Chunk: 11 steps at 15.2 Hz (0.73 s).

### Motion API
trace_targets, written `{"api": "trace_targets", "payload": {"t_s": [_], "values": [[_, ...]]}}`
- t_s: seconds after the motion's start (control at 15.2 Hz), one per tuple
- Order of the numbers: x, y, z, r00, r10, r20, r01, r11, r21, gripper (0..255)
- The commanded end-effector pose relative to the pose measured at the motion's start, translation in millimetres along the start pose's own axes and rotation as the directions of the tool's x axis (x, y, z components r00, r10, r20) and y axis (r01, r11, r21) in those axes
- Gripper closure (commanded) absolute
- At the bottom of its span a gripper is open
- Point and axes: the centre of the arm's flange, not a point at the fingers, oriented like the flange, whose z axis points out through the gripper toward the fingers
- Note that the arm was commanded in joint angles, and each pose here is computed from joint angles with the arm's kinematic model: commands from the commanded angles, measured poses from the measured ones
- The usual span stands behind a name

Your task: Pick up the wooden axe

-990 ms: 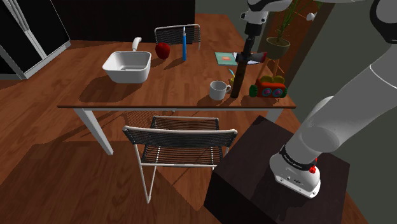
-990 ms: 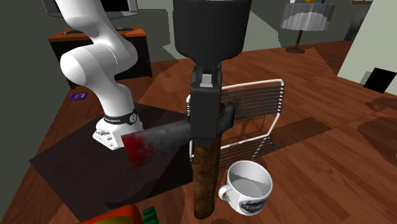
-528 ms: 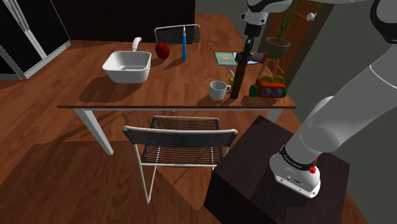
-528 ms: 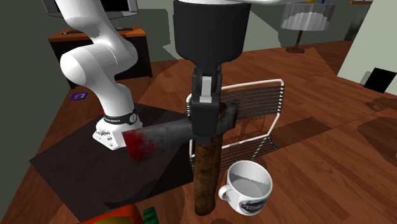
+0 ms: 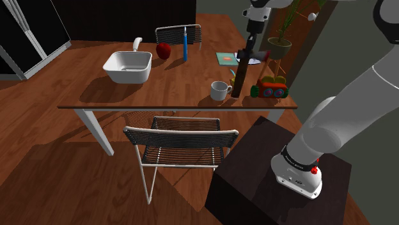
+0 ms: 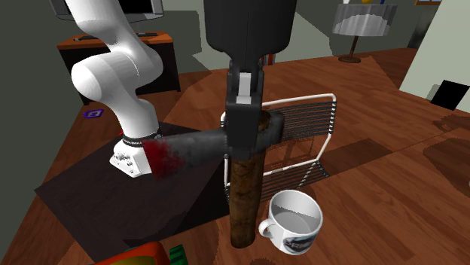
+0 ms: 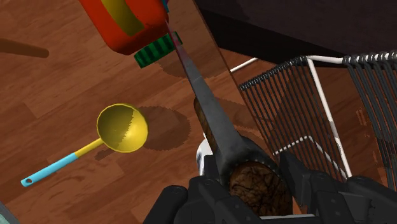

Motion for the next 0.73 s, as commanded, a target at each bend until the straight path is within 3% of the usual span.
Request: {"api": "trace_targets", "payload": {"t_s": [0.0,0.66], "values": [[0,-1,-10,1.0,0.0,0.0,0.0,1.0,0.0,255],[-1,-6,-63,1.0,0.0,0.0,0.0,1.0,0.0,255]]}}
